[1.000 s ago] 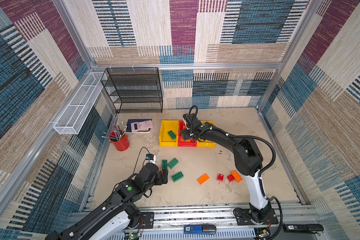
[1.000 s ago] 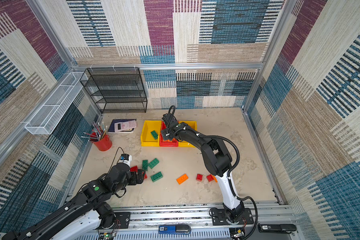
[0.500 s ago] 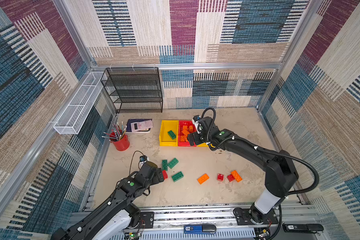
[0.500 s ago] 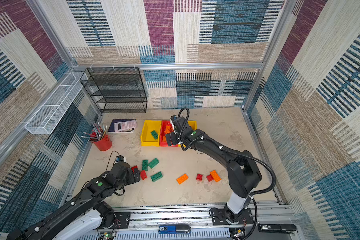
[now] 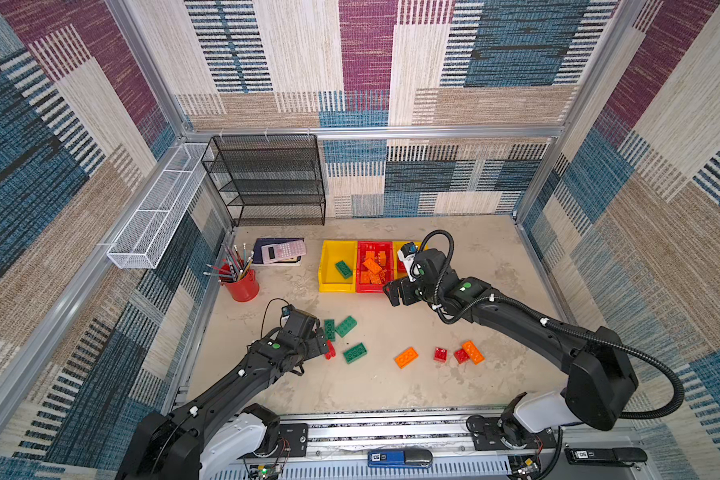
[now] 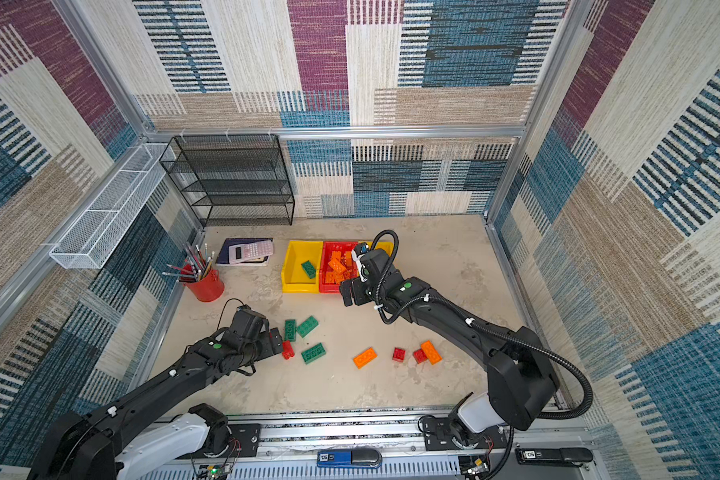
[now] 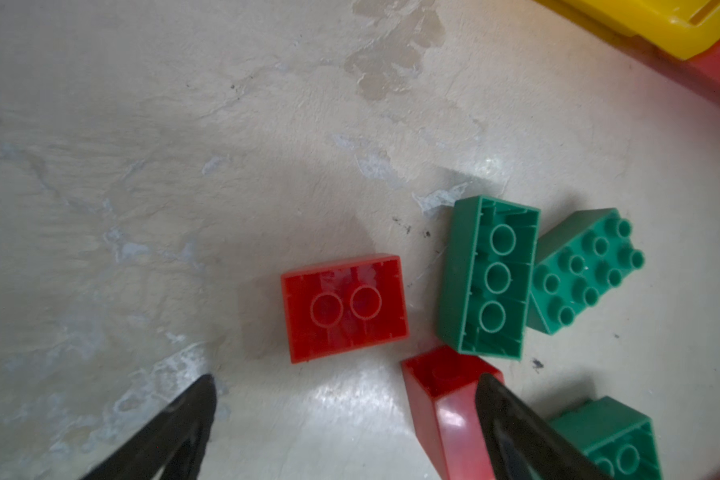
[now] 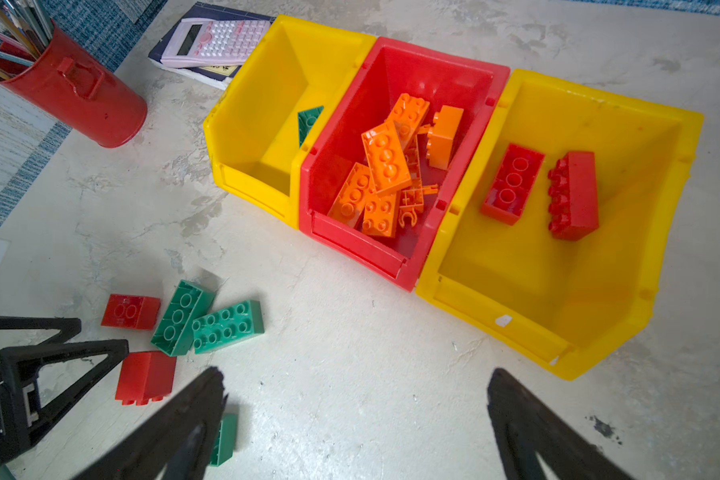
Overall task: Sort the legos into containers by color
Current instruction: 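Lower the left gripper onto the red 2x2 brick and grasp it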
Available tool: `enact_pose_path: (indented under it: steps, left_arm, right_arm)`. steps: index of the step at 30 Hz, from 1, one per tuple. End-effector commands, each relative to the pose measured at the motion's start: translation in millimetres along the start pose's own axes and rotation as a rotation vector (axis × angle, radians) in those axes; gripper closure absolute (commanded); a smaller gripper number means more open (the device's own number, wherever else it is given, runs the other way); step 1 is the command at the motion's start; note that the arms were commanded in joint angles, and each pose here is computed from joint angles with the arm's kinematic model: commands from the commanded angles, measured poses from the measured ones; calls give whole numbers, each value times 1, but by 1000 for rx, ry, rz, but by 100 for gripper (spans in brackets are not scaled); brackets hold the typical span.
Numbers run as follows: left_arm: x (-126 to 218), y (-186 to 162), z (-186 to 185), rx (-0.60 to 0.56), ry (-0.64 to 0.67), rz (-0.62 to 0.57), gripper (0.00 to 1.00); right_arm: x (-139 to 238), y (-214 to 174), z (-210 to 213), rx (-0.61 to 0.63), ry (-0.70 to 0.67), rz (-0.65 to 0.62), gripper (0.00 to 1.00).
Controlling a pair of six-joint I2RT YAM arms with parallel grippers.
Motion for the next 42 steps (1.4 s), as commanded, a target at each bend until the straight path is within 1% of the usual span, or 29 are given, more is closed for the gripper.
enact_pose_path:
  steps: [1, 5, 11, 19, 22, 27, 33, 35, 42]
  left_arm:
    - [-3, 9, -5, -12, -27, -19, 3]
    - [-8, 13, -5, -4, -24, -14, 3]
    - [-17, 18, -5, -1, -11, 21, 7]
    - [-25, 15, -4, 0, 1, 69, 14]
    - [-26, 14, -3, 2, 9, 85, 19]
    - [-30, 11, -2, -5, 24, 123, 23]
    - [-35, 11, -3, -10, 31, 162, 30]
    - [-36, 10, -3, -17, 39, 173, 34]
    - [-39, 7, -4, -14, 44, 205, 39]
  right_arm:
    - [2, 7, 5, -16, 32, -37, 0]
    - [1, 3, 5, -19, 36, -32, 0]
    - [2, 3, 4, -25, 32, -33, 0]
    - [4, 4, 0, -32, 9, -42, 0]
    - [6, 5, 0, -32, 10, -43, 0]
    - [7, 4, 2, -35, 21, -44, 0]
    - [6, 0, 0, -37, 18, -42, 0]
    - [7, -1, -1, -38, 17, -43, 0]
    - [10, 1, -6, -33, -13, -61, 0]
Point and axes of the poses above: each gripper's point midway between its finger pads, its own x axis back along the fingers, its own z axis along the line the jaws close on, y = z × x, the point moved 2 cm from there along x, back along the fingers, and after that the axes turned 10 degrees about -x, right-handed, at the moved point
